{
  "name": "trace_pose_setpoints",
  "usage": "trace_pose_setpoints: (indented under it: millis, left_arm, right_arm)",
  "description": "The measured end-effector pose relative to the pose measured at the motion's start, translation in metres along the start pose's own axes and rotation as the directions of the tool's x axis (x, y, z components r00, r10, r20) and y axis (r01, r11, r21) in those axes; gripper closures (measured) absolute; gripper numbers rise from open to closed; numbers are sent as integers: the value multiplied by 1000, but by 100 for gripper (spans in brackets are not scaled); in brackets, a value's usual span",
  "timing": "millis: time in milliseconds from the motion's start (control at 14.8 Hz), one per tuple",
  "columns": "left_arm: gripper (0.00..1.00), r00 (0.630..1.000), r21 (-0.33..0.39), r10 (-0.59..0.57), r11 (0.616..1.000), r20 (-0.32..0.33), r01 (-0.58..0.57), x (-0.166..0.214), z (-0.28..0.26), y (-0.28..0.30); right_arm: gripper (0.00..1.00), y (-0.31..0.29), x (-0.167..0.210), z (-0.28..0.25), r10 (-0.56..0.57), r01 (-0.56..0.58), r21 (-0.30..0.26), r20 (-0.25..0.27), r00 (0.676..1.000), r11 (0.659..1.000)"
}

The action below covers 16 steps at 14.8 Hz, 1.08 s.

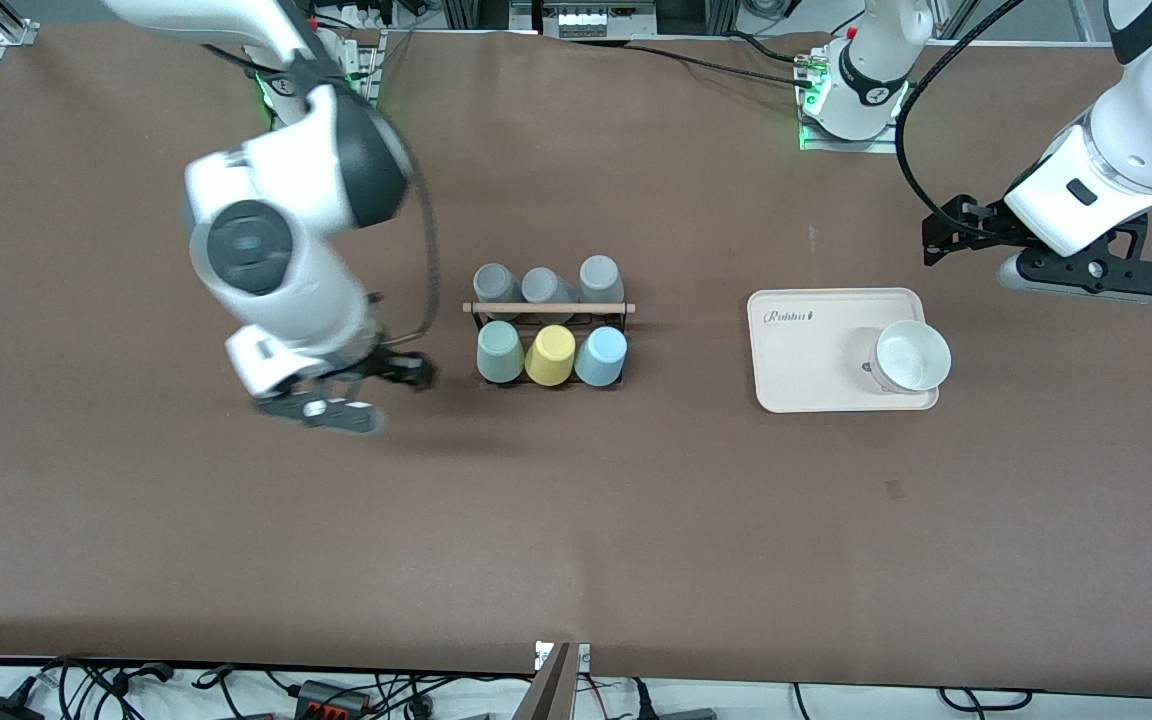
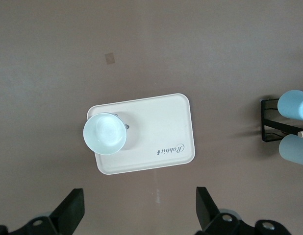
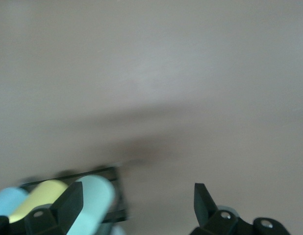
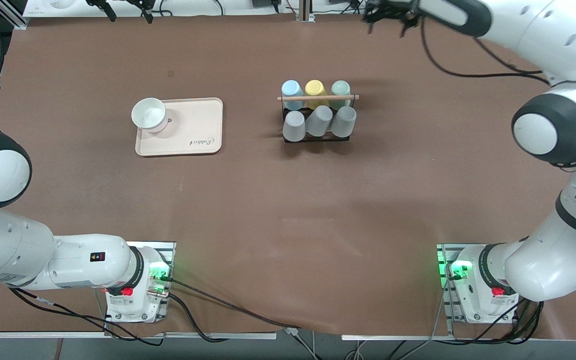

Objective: Hang scattered cups on rack with three cups

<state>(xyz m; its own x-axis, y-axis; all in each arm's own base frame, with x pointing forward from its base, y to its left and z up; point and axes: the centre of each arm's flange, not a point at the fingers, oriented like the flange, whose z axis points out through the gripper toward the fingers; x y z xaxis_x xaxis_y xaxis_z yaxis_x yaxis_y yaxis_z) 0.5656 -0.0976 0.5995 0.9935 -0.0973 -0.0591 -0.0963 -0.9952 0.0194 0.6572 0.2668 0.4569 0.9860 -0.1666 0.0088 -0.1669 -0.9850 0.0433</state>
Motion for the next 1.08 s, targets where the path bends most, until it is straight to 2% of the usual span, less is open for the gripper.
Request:
trace_pose_setpoints:
  millis: [203,338,608,878,1081]
  left_arm:
    - [0,1000,0,0,1000,0,0,0,0,0]
    - [0,1000,0,1,1000,0,-1,0,0,0]
    - [0,1000,0,1,1000,0,-1,0,0,0]
    - [0,1000,0,0,1000,0,0,0,0,0]
    - [0,1000,0,0,1000,0,0,0,0,0]
  right_arm:
    - [0,71,27,-35,-75,75,3,-31,997,997]
    - [0,121,37,-59,-75,75,0,-35,997,997]
    - [0,191,39,-101,-44,44,0,-59,997,999]
    - [0,253,42,-126,-122,122,-14,-81,989,992]
    - [0,303,46,-130,-155,157,16,-85,984,988]
